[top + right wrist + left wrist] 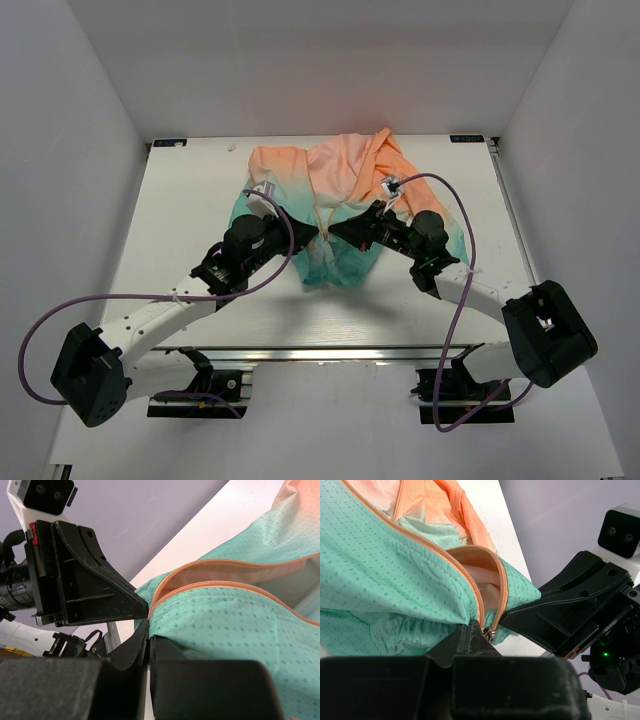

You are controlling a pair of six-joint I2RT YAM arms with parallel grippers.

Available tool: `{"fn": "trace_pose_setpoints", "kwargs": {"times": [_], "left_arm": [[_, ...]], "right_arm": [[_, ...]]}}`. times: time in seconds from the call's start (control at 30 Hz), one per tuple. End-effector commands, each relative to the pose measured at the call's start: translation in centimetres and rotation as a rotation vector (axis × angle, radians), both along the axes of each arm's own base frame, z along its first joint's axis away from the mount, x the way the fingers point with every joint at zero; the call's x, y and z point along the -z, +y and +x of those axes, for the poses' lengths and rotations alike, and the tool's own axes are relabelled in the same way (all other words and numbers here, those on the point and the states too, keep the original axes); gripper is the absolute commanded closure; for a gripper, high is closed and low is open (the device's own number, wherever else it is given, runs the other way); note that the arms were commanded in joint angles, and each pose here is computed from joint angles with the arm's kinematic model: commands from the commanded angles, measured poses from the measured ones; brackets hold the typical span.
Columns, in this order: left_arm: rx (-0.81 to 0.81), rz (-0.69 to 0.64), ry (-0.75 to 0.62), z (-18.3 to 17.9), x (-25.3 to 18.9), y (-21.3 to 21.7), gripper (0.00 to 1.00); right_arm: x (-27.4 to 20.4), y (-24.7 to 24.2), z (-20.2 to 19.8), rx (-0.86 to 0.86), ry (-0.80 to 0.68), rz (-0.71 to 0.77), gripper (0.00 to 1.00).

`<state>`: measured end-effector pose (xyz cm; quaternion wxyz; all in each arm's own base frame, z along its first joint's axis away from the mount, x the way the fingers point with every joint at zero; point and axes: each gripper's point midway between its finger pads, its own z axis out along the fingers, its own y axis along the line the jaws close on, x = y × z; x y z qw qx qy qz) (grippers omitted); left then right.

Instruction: Zip up the jacket

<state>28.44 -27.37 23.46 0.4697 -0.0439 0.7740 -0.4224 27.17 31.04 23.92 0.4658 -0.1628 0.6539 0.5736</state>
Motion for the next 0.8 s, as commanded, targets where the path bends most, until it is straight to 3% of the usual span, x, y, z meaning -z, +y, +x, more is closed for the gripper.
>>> {"fn": "trace_pose_setpoints", "kwargs": {"times": [0.0, 0.77], "left_arm": [[0.009, -0.030, -0.029, -0.3, -1.3, 0.0, 1.00], [-0.008, -0.047, -0.041, -0.4, -2.0, 0.4, 1.00]], "right_arm": [[-2.9, 0.0, 0.4, 0.016, -0.078, 0.070, 1.00], [-1.1, -0.1, -0.2, 0.001, -0.040, 0.025, 1.00]]}}
